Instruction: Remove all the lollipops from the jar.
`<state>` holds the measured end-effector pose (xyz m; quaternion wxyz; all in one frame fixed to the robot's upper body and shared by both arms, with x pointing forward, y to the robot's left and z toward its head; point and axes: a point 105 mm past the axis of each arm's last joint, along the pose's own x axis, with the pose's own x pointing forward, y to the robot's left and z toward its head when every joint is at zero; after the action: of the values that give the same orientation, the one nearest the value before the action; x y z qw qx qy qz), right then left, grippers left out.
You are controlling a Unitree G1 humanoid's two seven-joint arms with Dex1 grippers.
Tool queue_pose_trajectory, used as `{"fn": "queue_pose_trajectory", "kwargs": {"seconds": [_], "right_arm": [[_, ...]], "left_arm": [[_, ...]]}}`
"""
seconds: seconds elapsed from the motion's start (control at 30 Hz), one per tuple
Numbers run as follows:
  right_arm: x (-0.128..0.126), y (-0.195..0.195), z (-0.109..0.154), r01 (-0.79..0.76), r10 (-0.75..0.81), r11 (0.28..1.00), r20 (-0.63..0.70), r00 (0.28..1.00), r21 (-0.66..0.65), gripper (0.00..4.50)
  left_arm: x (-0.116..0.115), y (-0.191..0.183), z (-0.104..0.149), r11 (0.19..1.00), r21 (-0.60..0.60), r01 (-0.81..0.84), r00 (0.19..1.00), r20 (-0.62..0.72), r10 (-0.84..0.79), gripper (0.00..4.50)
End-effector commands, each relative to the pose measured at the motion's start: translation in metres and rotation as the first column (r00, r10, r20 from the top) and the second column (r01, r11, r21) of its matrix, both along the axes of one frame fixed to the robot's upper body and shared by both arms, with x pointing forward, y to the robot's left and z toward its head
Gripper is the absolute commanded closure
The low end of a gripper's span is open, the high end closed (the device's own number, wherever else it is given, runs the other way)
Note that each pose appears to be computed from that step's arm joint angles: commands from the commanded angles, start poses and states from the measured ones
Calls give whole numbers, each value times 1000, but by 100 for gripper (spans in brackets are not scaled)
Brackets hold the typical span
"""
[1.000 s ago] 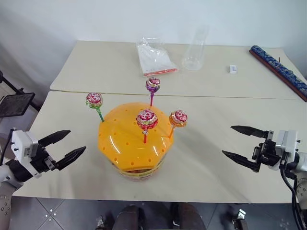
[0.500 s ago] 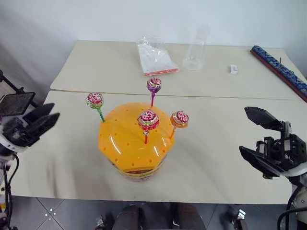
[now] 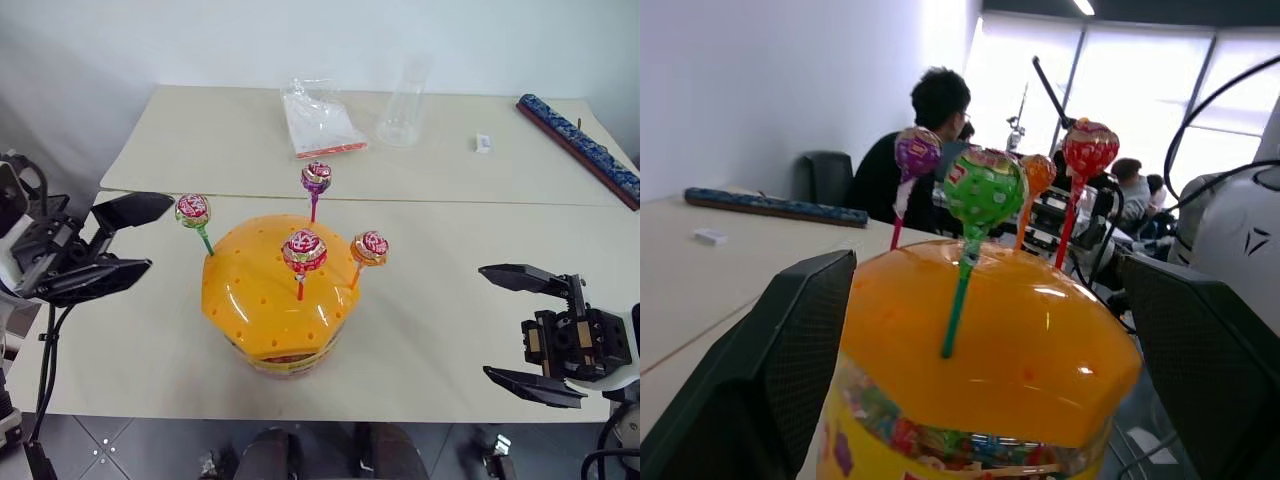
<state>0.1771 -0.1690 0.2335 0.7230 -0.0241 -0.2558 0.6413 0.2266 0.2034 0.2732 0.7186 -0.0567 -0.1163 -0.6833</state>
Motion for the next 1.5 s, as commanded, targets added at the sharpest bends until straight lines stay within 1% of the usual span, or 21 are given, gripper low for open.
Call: {"fn": "queue_pose_trajectory", "kwargs": {"seconds": [0.03, 0.07, 0.17, 0.33, 0.43, 0.5, 0.6, 0.8, 0.9, 1.0, 1.07, 1.1, 1.13, 1.17, 1.2, 1.23, 1.3, 1.37, 1.43, 1.47, 1.5], "right_arm": [[-2, -3, 2, 2, -2, 1000, 44, 999, 6, 0], [-2, -3, 3, 3, -4, 1000, 46, 999, 14, 0], [-5, -5, -2, 6, -7, 1000, 45, 999, 20, 0], [-12, -8, -6, 14, -17, 999, 51, 999, 43, 0], [-15, -9, -1, 12, -18, 995, 58, 998, 102, 0], [-18, -8, 0, 3, -11, 992, 61, 998, 129, 0], [-17, -1, 5, -9, -1, 989, 68, 998, 148, 0], [-16, 10, 16, -39, 22, 981, 89, 996, 188, 0], [-16, 15, 18, -67, 49, 981, 104, 993, 183, 0], [-14, 21, 20, -102, 84, 985, 127, 988, 140, 0], [-12, 22, 19, -121, 108, 988, 135, 985, 95, 0], [-8, 25, 19, -137, 129, 989, 130, 983, 50, 0], [-3, 28, 18, -152, 153, 988, 125, 980, -14, 0], [-1, 30, 17, -161, 167, 985, 120, 979, -58, 0], [3, 30, 12, -162, 174, 979, 96, 980, -124, 0], [6, 29, 8, -157, 173, 971, 78, 982, -182, 0], [14, 25, -1, -118, 141, 948, 57, 988, -294, 0], [20, 21, -3, -98, 121, 933, 44, 992, -346, 0], [27, 18, -4, -69, 90, 917, 36, 995, -393, 0], [33, 16, -4, -43, 61, 911, 32, 998, -410, 0], [35, 16, -4, -35, 52, 912, 30, 998, -409, 0]], "left_arm": [[4, -17, 1, 999, -5, 32, 998, 47, -32, 4], [4, -18, 2, 999, -9, 38, 998, 46, -37, 4], [6, -21, 0, 1000, 5, 31, 999, 24, -31, 61], [11, -25, 2, 999, -20, 35, 999, 10, -35, 217], [12, -24, 9, 996, -76, 52, 998, -32, -55, 303], [9, -24, 7, 994, -55, 95, 993, -62, -98, 365], [8, -25, 14, 988, -90, 126, 989, -71, -132, 448], [17, -17, 44, 960, -260, 107, 991, -52, -125, 448], [24, -9, 63, 927, -372, 56, 995, -51, -80, 448], [38, 12, 78, 879, -460, -122, 992, -87, 92, 448], [46, 27, 77, 858, -451, -246, 969, -124, 213, 448], [51, 37, 59, 865, -337, -373, 928, -152, 341, 448], [55, 52, 27, 853, -150, -500, 856, -230, 462, 448], [53, 62, 5, 829, -9, -559, 799, -273, 536, 448], [51, 75, -18, 776, 132, -617, 731, -270, 627, 448], [45, 82, -37, 745, 231, -626, 686, -291, 667, 448], [31, 88, -62, 698, 366, -615, 634, -296, 714, 448], [18, 89, -79, 676, 451, -582, 608, -310, 731, 448], [12, 94, -97, 595, 542, -593, 499, -332, 801, 448], [10, 98, -105, 555, 573, -603, 457, -322, 829, 448], [5, 99, -112, 538, 601, -592, 442, -316, 839, 448]]}}
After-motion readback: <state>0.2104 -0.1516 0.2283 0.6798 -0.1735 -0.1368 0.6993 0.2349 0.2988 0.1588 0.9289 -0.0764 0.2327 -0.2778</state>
